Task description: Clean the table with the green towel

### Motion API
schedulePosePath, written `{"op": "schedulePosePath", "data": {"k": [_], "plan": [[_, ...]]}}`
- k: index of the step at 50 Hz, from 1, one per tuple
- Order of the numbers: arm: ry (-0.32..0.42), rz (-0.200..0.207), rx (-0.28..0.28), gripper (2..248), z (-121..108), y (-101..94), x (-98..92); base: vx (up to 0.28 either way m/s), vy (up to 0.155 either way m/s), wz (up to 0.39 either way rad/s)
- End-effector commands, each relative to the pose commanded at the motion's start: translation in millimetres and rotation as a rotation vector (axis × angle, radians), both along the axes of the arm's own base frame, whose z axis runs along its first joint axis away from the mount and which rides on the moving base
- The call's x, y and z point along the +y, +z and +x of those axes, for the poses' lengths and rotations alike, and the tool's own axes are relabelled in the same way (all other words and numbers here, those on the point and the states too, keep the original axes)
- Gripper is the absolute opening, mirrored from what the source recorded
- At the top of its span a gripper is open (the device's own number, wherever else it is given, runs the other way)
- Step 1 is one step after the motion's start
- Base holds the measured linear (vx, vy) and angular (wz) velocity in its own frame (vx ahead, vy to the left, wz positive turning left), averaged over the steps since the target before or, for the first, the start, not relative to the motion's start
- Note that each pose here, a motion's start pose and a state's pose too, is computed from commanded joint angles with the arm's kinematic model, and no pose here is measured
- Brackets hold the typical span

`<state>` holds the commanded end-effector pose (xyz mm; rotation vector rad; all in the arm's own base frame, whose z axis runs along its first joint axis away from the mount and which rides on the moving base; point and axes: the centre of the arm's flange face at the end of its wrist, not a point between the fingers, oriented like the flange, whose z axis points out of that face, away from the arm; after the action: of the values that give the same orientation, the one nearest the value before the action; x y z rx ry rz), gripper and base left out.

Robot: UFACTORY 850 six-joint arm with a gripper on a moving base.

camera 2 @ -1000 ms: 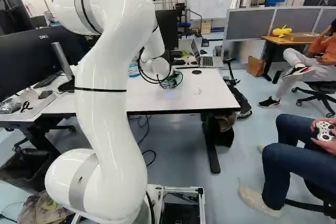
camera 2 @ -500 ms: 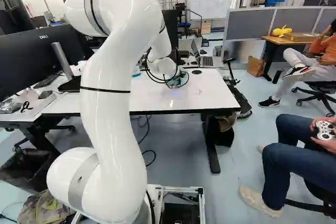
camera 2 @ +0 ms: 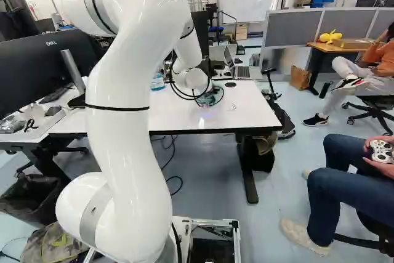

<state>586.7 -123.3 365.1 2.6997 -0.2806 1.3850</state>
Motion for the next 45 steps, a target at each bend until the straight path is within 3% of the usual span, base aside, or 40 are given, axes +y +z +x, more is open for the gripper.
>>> {"op": "schedulePosePath", "data": {"k": [45], "plan": [[0.114, 0.003, 0.022, 38, -23.4, 3.5, 70.7, 0.0, 0.0, 0.0]]}}
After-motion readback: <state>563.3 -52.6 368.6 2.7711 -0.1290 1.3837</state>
